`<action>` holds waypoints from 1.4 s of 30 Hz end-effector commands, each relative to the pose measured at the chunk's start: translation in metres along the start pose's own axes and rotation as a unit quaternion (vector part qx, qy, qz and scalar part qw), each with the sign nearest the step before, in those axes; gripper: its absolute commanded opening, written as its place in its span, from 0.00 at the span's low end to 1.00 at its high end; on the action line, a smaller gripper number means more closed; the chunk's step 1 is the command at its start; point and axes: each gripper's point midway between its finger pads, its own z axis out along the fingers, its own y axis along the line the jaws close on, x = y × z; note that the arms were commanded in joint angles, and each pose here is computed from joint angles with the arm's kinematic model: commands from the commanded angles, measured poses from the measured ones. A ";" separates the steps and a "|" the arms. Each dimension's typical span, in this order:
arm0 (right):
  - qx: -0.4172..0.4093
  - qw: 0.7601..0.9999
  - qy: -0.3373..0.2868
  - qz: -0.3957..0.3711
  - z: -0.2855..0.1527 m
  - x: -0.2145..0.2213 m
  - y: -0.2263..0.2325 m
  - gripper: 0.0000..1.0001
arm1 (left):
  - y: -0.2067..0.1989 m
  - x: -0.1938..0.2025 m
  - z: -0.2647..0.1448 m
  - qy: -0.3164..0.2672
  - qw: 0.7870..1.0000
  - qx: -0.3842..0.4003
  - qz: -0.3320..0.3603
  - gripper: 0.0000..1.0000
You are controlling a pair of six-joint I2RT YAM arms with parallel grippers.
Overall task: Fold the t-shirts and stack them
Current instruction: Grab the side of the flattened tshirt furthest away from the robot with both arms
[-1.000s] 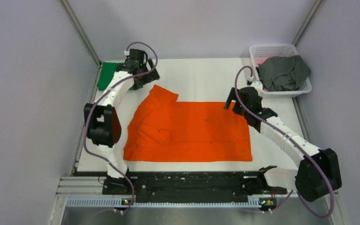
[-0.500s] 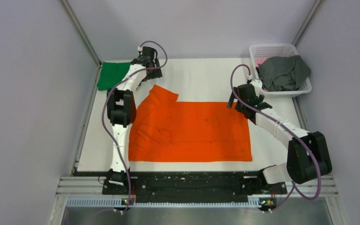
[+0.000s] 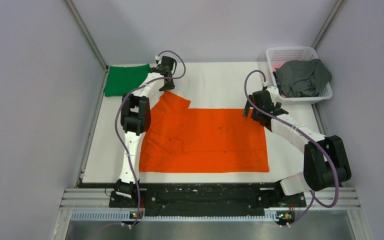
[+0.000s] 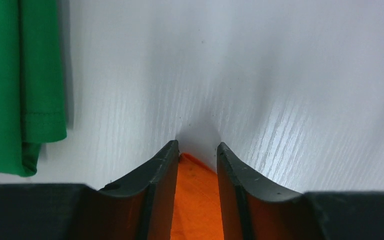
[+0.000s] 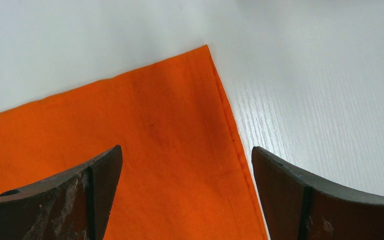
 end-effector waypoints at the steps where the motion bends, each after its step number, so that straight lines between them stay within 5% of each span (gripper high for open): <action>1: 0.019 1.000 -0.019 0.012 0.003 -0.012 -0.009 0.99 | 0.016 0.032 -0.009 0.027 0.997 -0.070 0.035 0.39; 7: 0.024 1.000 -0.014 0.014 0.008 -0.011 -0.011 0.99 | 0.027 0.041 -0.012 0.033 0.993 -0.105 0.047 0.33; 12: 0.035 0.999 -0.009 0.026 0.014 -0.014 -0.011 0.98 | 0.024 0.048 -0.015 0.045 0.993 -0.100 0.039 0.00; 18: 0.082 0.996 -0.021 0.029 0.038 -0.033 -0.011 0.93 | 0.023 0.027 -0.043 0.021 0.995 -0.098 0.011 0.00; 29: 0.119 0.993 -0.010 0.007 0.112 -0.046 0.008 0.69 | 0.016 0.019 -0.085 0.003 0.999 -0.049 -0.015 0.00; 42: 0.128 0.991 0.041 0.018 0.095 -0.002 -0.012 0.45 | 0.026 0.050 -0.113 0.016 0.998 -0.047 -0.027 0.00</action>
